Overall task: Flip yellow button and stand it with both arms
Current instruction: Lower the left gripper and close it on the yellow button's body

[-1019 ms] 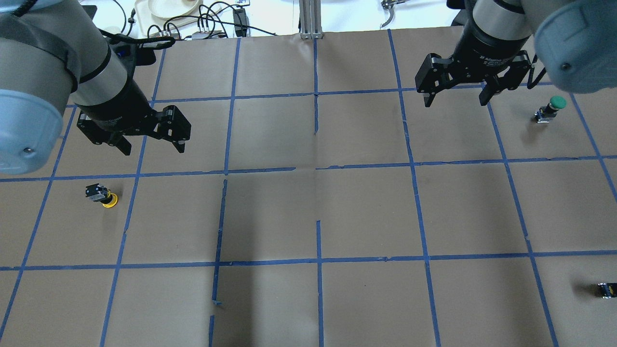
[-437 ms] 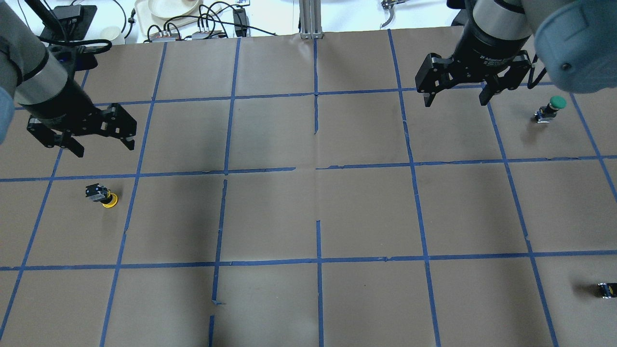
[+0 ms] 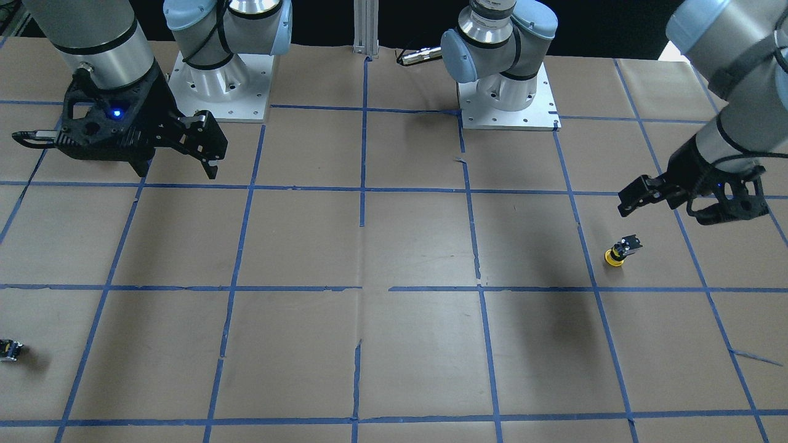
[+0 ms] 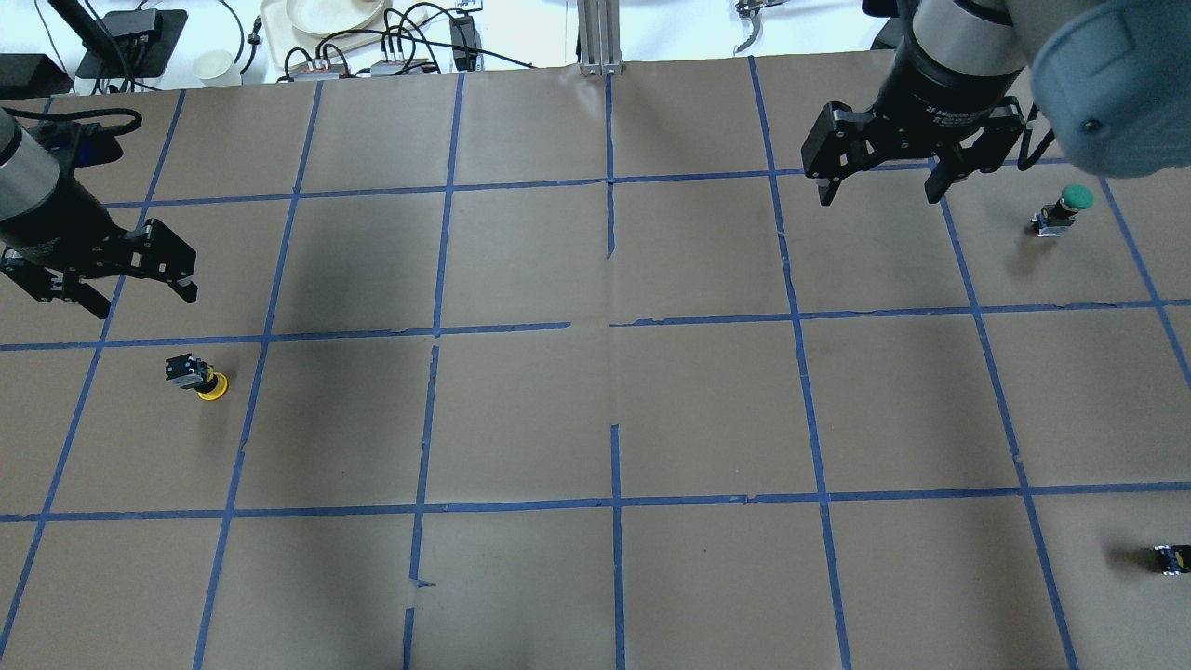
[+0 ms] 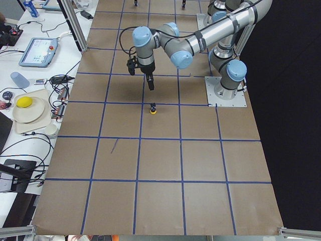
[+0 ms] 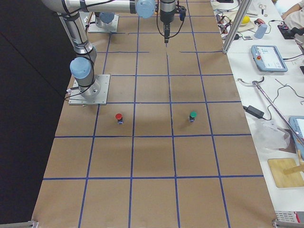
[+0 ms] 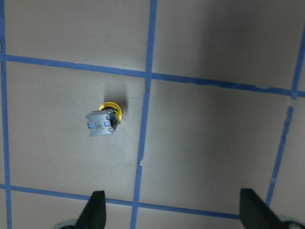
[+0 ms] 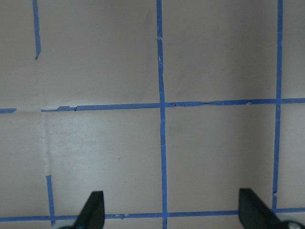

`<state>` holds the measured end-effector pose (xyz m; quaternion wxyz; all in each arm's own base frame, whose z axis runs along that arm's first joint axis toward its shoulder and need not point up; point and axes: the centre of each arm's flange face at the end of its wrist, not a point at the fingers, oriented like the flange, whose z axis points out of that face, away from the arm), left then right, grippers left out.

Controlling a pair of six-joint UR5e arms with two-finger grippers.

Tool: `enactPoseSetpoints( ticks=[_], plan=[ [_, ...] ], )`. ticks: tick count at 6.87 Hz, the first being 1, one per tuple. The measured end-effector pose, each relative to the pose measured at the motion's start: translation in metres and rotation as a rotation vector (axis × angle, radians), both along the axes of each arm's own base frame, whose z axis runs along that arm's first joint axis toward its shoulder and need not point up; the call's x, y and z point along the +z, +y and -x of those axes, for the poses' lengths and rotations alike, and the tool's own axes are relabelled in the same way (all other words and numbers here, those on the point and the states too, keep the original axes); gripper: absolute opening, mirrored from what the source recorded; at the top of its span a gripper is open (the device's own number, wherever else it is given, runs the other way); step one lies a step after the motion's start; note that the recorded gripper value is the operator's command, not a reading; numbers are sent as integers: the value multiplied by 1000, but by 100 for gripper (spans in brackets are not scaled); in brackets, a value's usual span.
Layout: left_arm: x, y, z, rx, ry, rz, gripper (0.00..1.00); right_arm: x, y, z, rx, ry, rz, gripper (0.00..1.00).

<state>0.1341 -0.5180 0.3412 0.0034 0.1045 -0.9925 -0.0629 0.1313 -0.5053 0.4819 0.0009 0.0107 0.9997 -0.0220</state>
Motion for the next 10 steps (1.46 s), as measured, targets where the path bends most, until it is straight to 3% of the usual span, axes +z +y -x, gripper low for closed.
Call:
enactPoseSetpoints(
  ticks=[2, 4, 8, 10],
  plan=[
    [-57, -1, -27, 69, 42, -81, 100, 0, 0, 0, 0, 0, -1, 100],
    [-92, -1, -31, 105, 47, -102, 100, 0, 0, 0, 0, 0, 0, 100],
    [-121, -4, -34, 143, 51, -132, 82, 0, 0, 0, 0, 0, -1, 100],
    [-125, -4, -34, 142, 51, -138, 81, 0, 0, 0, 0, 0, 0, 100]
  ],
)
